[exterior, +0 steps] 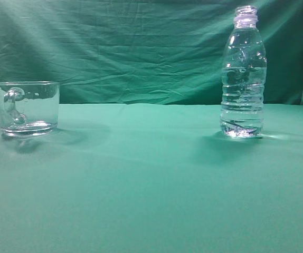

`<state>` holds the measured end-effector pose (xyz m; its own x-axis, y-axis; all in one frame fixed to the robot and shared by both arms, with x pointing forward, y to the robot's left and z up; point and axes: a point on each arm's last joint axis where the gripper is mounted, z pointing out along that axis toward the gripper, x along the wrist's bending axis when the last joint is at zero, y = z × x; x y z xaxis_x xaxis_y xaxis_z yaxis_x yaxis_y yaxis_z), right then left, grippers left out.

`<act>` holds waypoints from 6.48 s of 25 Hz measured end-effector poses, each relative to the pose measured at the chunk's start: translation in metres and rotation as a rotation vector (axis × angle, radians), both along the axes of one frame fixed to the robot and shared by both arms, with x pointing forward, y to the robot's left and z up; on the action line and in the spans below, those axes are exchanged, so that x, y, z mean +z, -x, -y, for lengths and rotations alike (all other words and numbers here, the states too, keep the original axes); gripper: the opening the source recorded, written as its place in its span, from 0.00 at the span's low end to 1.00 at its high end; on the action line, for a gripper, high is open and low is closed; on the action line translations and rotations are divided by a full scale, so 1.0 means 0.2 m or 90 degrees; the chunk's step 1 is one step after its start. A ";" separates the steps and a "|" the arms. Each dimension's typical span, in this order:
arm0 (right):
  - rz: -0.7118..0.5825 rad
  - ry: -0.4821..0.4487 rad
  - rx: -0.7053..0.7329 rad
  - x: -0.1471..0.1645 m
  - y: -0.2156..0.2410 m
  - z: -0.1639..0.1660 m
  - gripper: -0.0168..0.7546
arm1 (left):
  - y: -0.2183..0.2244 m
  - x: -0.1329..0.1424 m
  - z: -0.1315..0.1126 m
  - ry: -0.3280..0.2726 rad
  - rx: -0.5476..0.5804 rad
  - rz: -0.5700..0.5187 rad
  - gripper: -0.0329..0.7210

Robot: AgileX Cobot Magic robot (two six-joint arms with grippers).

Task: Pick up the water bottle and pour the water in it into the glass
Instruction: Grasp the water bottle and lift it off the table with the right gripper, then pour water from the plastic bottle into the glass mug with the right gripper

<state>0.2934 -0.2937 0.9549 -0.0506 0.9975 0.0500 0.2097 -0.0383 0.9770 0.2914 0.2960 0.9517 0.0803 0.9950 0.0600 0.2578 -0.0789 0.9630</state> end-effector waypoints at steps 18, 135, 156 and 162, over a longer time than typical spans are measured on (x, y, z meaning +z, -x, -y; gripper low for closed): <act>0.078 -0.098 0.023 0.48 -0.04 -0.03 0.02 | 0.00 0.00 -0.01 0.000 0.034 0.000 0.04; -0.128 0.271 0.410 0.31 -1.28 -0.99 0.40 | 0.00 0.00 0.00 0.000 0.008 0.000 0.04; -0.099 0.583 0.500 0.09 -1.58 -1.71 0.40 | 0.00 0.00 0.00 0.000 0.008 0.000 0.04; -0.043 0.690 0.509 0.06 -1.62 -1.73 0.40 | 0.00 0.00 0.00 0.000 0.008 0.000 0.04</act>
